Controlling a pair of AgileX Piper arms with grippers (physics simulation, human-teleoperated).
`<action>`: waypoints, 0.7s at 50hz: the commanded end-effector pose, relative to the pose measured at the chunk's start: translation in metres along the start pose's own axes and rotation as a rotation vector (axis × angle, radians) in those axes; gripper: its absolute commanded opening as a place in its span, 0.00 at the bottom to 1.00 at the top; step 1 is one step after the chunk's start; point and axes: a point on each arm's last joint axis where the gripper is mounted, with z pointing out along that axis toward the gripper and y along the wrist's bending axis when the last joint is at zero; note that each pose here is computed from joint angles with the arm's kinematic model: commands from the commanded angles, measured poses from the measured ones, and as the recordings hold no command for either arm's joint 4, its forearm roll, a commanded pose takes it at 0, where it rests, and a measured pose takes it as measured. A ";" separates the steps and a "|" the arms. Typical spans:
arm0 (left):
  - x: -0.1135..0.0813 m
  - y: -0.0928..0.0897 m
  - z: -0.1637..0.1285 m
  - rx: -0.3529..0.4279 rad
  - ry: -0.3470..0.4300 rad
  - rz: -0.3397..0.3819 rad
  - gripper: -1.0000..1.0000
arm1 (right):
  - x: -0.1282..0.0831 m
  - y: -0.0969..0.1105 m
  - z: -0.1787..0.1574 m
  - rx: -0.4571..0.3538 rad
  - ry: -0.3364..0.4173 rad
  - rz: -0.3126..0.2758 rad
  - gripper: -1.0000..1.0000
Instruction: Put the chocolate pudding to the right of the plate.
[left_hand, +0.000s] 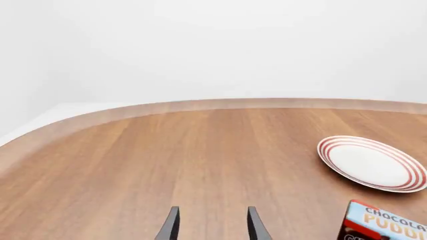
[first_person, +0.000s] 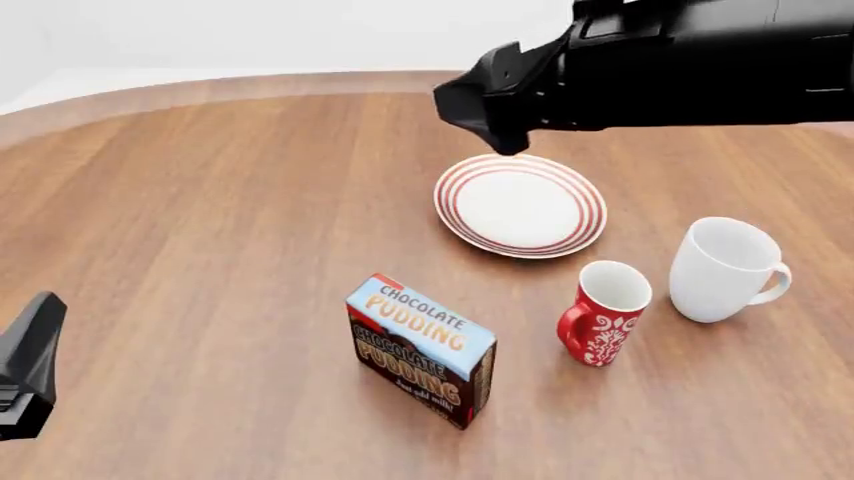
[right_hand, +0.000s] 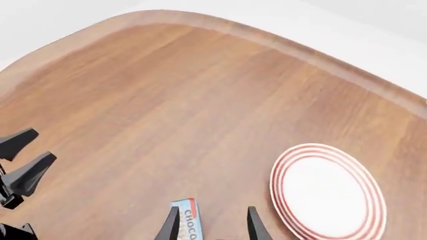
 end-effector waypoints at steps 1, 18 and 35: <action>0.000 0.000 0.000 0.000 0.000 0.000 1.00 | 0.005 0.018 0.024 -0.056 0.055 -0.001 1.00; 0.000 0.000 0.000 0.000 0.000 0.000 1.00 | 0.019 0.030 0.037 -0.089 0.104 0.013 1.00; 0.000 0.000 0.000 0.000 0.000 0.000 1.00 | 0.037 0.044 0.051 -0.122 0.163 0.032 1.00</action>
